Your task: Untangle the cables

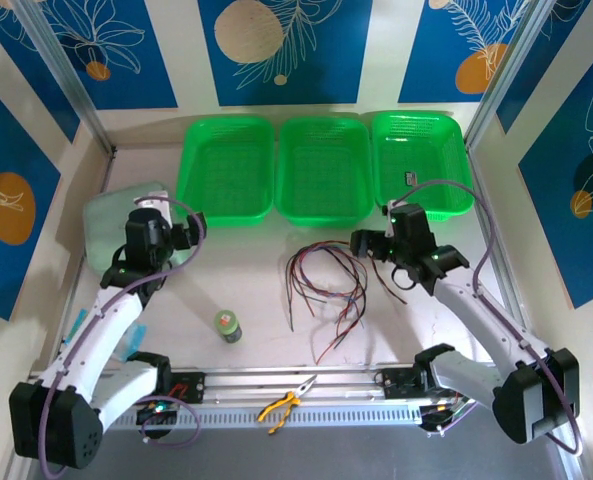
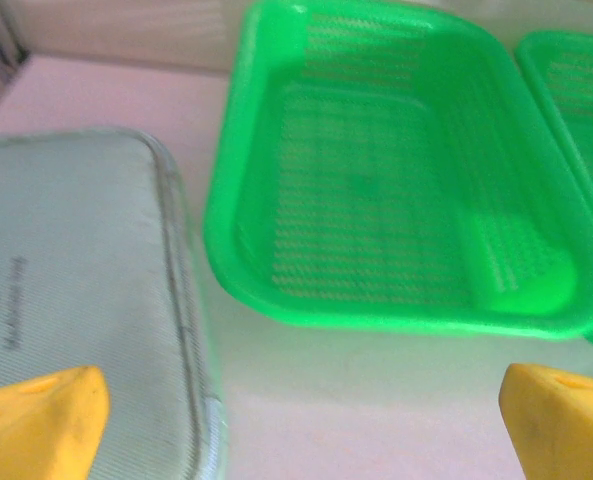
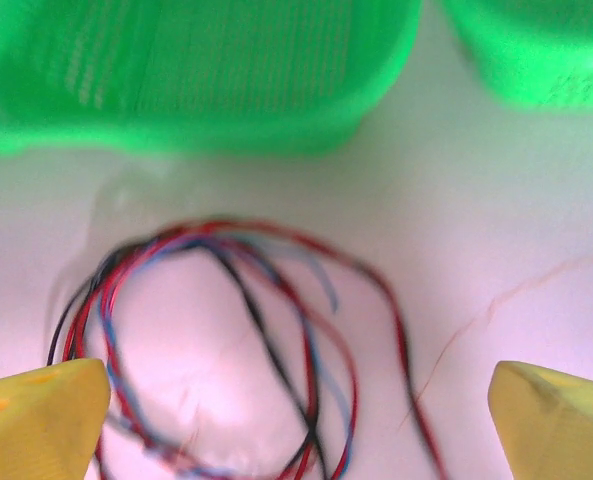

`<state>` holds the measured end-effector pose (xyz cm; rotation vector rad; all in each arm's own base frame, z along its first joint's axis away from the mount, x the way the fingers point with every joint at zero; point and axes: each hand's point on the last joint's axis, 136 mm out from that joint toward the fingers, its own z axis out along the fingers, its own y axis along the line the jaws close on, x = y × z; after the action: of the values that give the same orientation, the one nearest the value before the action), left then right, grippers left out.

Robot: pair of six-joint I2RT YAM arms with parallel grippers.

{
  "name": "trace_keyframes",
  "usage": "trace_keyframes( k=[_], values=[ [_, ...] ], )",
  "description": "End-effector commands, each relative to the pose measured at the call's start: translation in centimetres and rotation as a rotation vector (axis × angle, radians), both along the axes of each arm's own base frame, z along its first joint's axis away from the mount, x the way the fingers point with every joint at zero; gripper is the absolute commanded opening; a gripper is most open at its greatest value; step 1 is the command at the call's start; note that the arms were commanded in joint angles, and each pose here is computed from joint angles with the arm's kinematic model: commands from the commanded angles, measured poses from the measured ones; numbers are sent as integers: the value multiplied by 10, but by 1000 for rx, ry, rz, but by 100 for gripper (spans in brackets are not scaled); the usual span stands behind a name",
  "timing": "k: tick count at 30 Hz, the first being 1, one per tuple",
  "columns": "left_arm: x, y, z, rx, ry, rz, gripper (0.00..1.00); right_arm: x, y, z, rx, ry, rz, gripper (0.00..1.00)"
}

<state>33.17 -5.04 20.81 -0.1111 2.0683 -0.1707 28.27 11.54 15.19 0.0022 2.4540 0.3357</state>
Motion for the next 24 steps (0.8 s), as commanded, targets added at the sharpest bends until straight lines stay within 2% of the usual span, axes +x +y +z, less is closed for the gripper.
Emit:
trace_keyframes(
  k=[1, 5, 8, 13, 15, 24],
  values=[
    [-19, -31, -7, -115, 101, -97, 100, -44, 19, -32, 12, 255, 17, 95],
    [-34, -50, -12, -107, 141, -142, 100, -65, 39, -51, -74, 332, 60, 92],
    [-43, -60, -21, -82, 160, -166, 100, -70, 50, -62, -98, 359, 80, 85],
    [-50, -77, -42, -98, 216, -197, 100, -61, 61, -68, -126, 371, 131, 66],
    [-51, -84, -48, -112, 233, -209, 100, -58, 70, -68, -126, 370, 163, 61],
    [-53, -105, -69, -153, 305, -250, 98, -34, 106, -75, -128, 360, 232, 52]
  ],
)
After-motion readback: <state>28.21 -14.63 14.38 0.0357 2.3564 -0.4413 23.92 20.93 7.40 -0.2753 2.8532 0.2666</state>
